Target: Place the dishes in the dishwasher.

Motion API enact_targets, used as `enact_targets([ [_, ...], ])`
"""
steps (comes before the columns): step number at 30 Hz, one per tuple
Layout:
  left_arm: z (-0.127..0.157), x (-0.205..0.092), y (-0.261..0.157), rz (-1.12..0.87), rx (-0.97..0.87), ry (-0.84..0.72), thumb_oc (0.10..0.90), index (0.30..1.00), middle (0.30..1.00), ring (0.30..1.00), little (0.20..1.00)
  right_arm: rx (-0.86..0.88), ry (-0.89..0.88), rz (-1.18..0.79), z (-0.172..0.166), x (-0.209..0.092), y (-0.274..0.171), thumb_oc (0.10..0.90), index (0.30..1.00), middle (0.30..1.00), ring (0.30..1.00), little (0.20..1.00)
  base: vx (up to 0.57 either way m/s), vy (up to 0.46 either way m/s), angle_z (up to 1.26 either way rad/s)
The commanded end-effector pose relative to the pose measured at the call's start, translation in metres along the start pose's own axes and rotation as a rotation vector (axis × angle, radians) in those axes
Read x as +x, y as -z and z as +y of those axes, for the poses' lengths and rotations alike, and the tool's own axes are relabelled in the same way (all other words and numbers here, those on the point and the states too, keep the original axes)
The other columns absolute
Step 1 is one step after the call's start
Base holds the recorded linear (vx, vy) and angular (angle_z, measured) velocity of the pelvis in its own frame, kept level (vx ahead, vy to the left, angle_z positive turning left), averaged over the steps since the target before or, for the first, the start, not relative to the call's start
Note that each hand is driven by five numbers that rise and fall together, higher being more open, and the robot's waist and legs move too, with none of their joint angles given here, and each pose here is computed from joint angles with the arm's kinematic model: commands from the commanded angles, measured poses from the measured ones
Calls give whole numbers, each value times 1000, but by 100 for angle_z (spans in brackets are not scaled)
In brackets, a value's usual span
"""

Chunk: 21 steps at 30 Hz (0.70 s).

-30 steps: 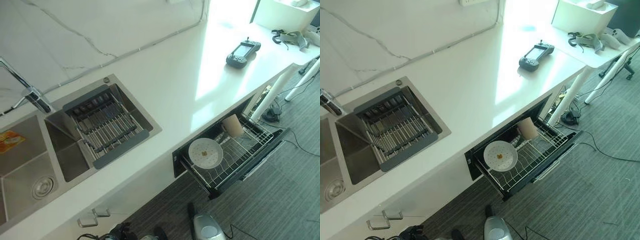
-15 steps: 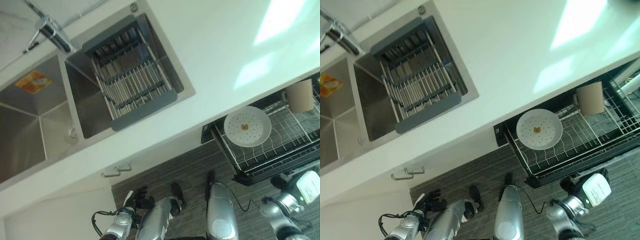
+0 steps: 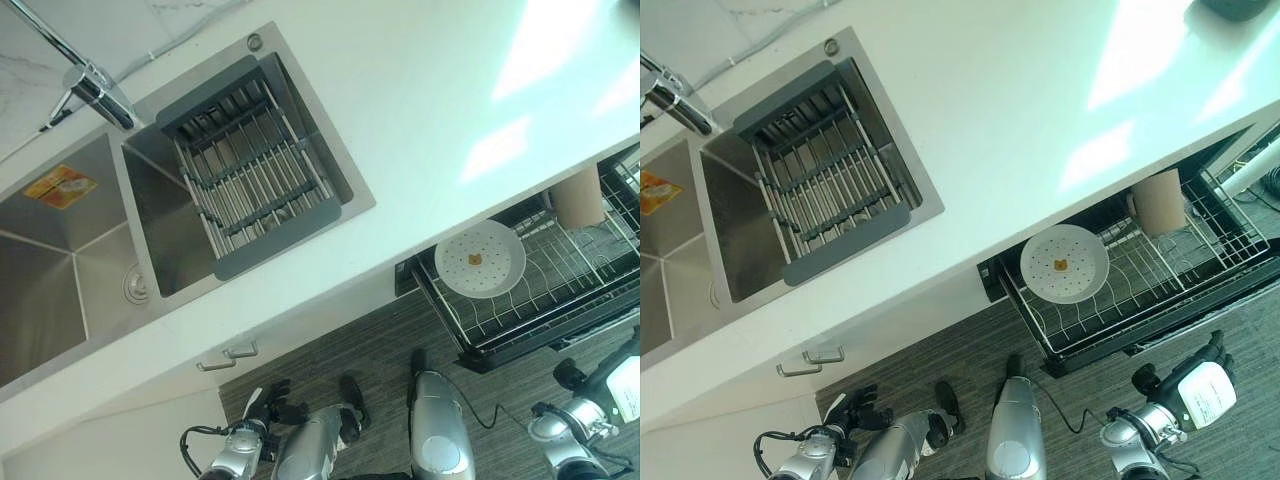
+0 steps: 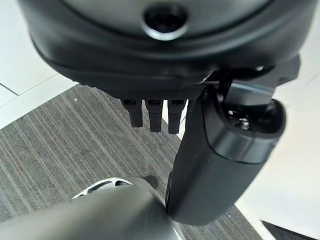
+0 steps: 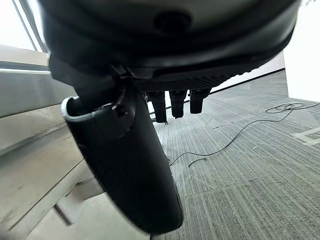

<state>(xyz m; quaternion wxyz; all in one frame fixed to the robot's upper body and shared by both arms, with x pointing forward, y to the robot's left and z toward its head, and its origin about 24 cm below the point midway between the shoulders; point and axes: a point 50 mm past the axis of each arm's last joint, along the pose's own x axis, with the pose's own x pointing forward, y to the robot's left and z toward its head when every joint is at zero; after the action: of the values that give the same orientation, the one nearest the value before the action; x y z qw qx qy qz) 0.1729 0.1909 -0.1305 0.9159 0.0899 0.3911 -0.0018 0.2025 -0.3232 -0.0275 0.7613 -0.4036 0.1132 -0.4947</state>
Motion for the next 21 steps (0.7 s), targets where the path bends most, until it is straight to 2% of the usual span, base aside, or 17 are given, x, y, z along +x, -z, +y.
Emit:
enact_targets([
  [1, 33, -14, 32, 115, 84, -44, 800, 900, 900, 900, 900, 213, 201, -549, -52, 83, -118, 800, 900, 900, 900, 900, 36, -53, 146],
  [3, 36, -14, 30, 105, 97, -47, 800, 900, 900, 900, 900, 216, 196, -582, -57, 89, -129, 800, 900, 900, 900, 900, 38, -77, 147],
  [5, 44, -13, 25, 89, 125, -51, 800, 900, 900, 900, 900, 220, 175, -652, -68, 103, -155, 800, 900, 900, 900, 900, 47, -139, 0],
  [8, 47, -12, 21, 85, 151, -50, 800, 900, 900, 900, 900, 241, 184, -663, -73, 109, -171, 800, 900, 900, 900, 900, 30, -86, 22],
  [21, 54, -12, 19, 77, 200, -58, 800, 900, 900, 900, 900, 310, 159, -679, -72, 113, -212, 800, 900, 900, 900, 900, 21, 12, 4],
])
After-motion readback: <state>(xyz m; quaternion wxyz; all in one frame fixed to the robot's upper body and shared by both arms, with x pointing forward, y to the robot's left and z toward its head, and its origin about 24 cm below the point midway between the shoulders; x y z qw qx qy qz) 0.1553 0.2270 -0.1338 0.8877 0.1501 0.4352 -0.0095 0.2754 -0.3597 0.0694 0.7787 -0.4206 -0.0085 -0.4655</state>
